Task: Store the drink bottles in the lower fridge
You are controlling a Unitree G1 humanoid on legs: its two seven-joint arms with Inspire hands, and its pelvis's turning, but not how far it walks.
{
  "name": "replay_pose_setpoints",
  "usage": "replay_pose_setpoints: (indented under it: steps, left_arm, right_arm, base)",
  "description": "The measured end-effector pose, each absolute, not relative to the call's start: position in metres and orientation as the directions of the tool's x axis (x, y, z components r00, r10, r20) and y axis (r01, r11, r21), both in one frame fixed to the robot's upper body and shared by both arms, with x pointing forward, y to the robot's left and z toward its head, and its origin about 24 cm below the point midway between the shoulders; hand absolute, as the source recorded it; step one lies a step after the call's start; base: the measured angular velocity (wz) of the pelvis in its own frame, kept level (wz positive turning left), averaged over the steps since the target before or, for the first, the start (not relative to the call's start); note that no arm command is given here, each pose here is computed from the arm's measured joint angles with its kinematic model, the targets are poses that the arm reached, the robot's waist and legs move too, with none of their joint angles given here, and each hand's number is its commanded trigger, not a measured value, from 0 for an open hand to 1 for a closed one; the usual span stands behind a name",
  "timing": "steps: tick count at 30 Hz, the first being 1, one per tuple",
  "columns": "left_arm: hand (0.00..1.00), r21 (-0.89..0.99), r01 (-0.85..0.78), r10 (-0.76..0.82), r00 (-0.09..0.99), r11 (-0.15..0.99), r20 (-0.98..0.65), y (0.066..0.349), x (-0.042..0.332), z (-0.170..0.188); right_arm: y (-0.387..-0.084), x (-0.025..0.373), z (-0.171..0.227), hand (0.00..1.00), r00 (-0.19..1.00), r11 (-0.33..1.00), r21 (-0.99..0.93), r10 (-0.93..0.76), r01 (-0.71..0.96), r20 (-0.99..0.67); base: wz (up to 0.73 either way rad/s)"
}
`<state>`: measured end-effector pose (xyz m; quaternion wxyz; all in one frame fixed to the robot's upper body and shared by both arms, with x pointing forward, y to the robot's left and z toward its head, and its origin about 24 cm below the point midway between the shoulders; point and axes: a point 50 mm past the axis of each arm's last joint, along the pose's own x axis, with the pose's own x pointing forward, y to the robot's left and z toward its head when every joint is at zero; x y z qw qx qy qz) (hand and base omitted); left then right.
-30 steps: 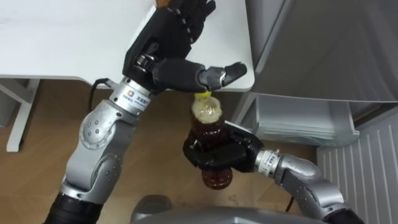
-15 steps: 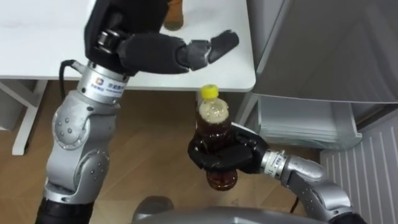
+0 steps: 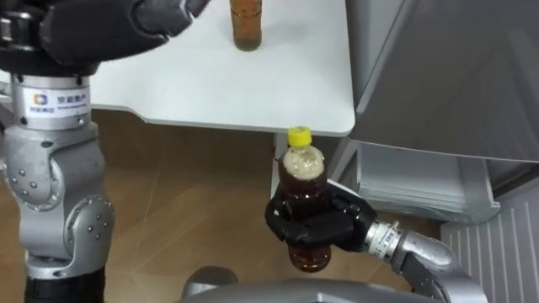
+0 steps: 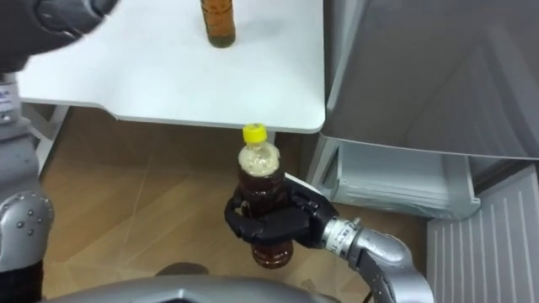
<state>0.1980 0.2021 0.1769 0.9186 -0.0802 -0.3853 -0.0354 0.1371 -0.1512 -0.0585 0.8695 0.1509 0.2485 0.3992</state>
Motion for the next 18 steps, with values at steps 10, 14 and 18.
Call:
replay_pose_setpoints:
  steps: [10,14,18]
  left_arm:
    - [0.0,-0.243,-0.278,0.369,0.69,0.929,0.623,0.247,0.188,0.16]
    - [0.0,-0.269,-0.493,0.561,0.703,0.827,0.436,0.275,0.181,0.118]
    - [0.0,-0.237,-0.646,0.687,0.693,0.726,0.217,0.292,0.169,0.069]
  right_arm:
    - [-0.163,0.136,-0.059,1.0,0.591,0.674,0.444,0.736,-0.59,-0.331]
    - [-0.165,0.132,-0.061,1.0,0.599,0.697,0.443,0.715,-0.564,-0.36]
    - [-0.167,0.132,-0.063,1.0,0.613,0.722,0.435,0.689,-0.538,-0.386]
  base:
    - [0.0]
    - [0.0]
    - [-0.01]
